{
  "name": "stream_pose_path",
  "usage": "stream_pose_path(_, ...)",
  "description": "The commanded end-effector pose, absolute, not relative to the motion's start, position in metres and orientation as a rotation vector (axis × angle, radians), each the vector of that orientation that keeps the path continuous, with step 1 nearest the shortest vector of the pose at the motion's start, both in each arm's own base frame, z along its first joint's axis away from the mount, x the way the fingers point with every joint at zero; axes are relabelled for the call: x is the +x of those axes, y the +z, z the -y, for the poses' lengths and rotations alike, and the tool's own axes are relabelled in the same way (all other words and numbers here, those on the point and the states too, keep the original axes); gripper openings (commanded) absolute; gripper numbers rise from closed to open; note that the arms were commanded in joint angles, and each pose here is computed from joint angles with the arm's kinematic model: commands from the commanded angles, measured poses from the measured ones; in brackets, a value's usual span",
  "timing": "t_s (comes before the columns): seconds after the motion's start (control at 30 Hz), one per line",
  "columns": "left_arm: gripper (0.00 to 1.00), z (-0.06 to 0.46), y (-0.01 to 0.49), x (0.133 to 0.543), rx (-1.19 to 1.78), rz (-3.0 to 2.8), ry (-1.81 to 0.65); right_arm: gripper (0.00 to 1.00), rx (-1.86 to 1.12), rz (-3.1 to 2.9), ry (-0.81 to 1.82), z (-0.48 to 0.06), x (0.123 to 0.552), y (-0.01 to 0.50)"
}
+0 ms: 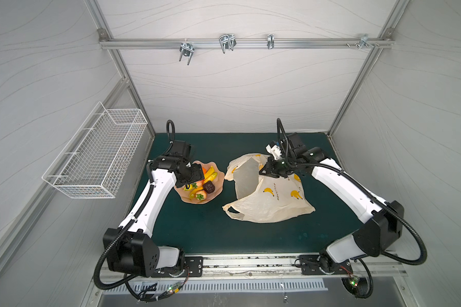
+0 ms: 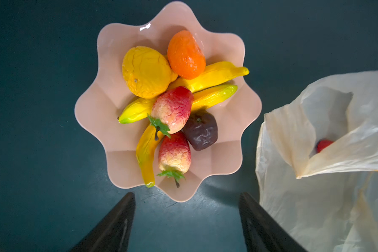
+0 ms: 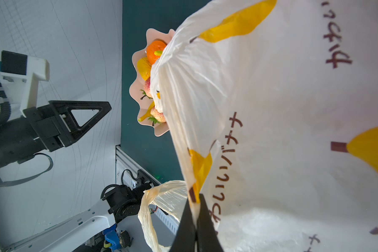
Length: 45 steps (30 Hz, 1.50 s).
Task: Place the fruits into the plastic bag
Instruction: Pick up the fruit from the plate.
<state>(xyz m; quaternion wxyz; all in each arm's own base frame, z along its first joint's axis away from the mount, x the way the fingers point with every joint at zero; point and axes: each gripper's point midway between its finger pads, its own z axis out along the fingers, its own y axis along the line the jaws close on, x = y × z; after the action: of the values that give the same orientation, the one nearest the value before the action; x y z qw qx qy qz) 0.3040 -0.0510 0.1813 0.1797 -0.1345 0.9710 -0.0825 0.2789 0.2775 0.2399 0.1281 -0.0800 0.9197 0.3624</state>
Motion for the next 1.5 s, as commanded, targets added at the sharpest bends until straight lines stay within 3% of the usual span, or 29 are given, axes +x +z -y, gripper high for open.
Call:
stream_pose_path(0.0,0.76,0.043,0.178,0.311,-0.281,-2.773,-0.167,0.0,-0.255,-2.663,1.035,-0.272,0.273,0.248)
stream_pose_path(0.53,0.75,0.033,0.104,0.358,-0.309,-2.892,-0.139,0.0,-0.267,-2.671,1.025,-0.271,0.272,0.249)
stream_pose_path(0.97,0.72,0.033,0.077,0.372,-0.335,-2.912,-0.13,0.0,-0.262,-2.674,1.018,-0.271,0.273,0.249)
stream_pose_path(1.2,0.68,0.036,0.074,0.373,-0.347,-2.915,-0.155,0.0,-0.263,-2.675,1.018,-0.273,0.276,0.25)
stream_pose_path(1.47,0.54,0.041,0.09,0.365,-0.358,-2.896,-0.206,0.0,-0.265,-2.668,1.018,-0.274,0.279,0.252)
